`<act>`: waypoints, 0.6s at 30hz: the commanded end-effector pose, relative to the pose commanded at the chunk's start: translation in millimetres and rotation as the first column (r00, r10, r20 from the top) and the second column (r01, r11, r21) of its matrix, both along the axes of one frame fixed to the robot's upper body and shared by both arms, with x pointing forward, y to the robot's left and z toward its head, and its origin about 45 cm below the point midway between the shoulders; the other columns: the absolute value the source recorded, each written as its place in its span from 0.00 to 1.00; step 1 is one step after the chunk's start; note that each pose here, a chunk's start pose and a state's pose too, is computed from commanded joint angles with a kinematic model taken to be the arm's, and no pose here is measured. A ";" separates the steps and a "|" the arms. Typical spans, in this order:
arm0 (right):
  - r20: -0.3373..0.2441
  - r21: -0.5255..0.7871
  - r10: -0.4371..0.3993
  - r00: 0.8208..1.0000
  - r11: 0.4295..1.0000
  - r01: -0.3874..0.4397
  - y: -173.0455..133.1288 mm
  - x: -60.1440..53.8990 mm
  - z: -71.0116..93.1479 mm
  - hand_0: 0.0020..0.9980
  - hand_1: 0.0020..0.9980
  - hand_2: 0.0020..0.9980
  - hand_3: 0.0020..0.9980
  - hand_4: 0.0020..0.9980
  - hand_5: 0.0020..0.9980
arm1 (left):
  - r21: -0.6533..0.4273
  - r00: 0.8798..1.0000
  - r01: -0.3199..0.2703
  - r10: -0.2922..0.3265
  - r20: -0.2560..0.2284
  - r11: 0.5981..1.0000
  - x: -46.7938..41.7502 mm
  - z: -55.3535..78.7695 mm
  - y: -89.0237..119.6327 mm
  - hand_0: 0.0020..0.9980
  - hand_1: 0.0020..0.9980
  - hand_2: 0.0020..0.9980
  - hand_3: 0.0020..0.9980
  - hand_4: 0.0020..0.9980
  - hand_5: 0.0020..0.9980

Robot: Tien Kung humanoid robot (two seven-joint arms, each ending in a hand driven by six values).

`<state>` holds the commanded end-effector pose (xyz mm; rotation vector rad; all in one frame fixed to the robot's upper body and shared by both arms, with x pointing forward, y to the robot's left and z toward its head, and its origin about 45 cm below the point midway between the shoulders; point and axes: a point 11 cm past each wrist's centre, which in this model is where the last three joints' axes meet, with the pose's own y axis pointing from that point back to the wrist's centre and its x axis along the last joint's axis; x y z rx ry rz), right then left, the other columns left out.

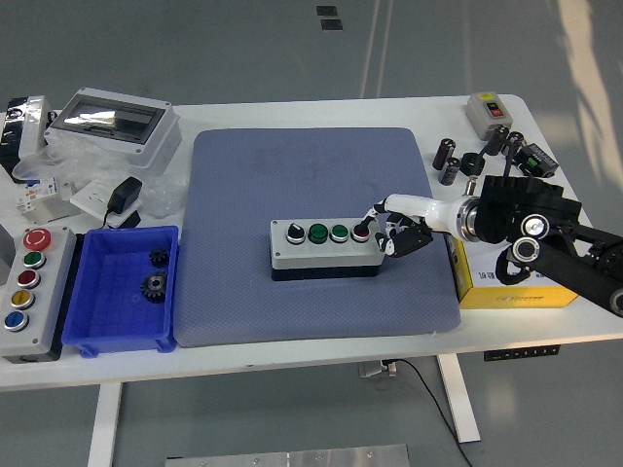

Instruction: Pick up the button,place it on the desk,press the button,press the button

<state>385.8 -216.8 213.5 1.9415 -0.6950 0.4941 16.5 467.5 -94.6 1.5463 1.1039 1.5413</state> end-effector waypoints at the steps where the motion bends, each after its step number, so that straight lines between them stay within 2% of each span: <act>1: -0.002 0.000 -0.002 1.000 1.000 0.002 -0.6 0.2 -0.8 0.00 0.13 0.25 0.76 0.24 0.11 | 0.000 1.000 0.000 0.000 0.000 1.000 -0.1 -0.1 -0.1 0.63 0.50 0.53 0.59 0.59 0.21; 7: 0.004 0.019 0.004 1.000 1.000 -0.005 3.0 -0.5 0.5 0.00 0.13 0.25 0.76 0.24 0.11 | -0.002 1.000 0.001 -0.001 0.001 1.000 -0.3 -0.4 -0.8 0.63 0.50 0.53 0.59 0.59 0.22; 13: 0.033 0.117 0.015 0.999 0.993 -0.019 1.9 -0.4 31.5 0.00 0.12 0.24 0.76 0.24 0.11 | -0.001 1.000 -0.003 0.003 -0.004 1.000 -3.4 -0.2 0.1 0.63 0.50 0.52 0.59 0.59 0.22; 18: 0.085 0.152 -0.020 0.996 0.988 0.007 -23.5 -3.7 57.3 0.00 0.12 0.24 0.76 0.24 0.11 | 0.012 1.000 -0.007 0.007 -0.006 1.000 -6.1 2.4 6.6 0.63 0.50 0.52 0.59 0.59 0.22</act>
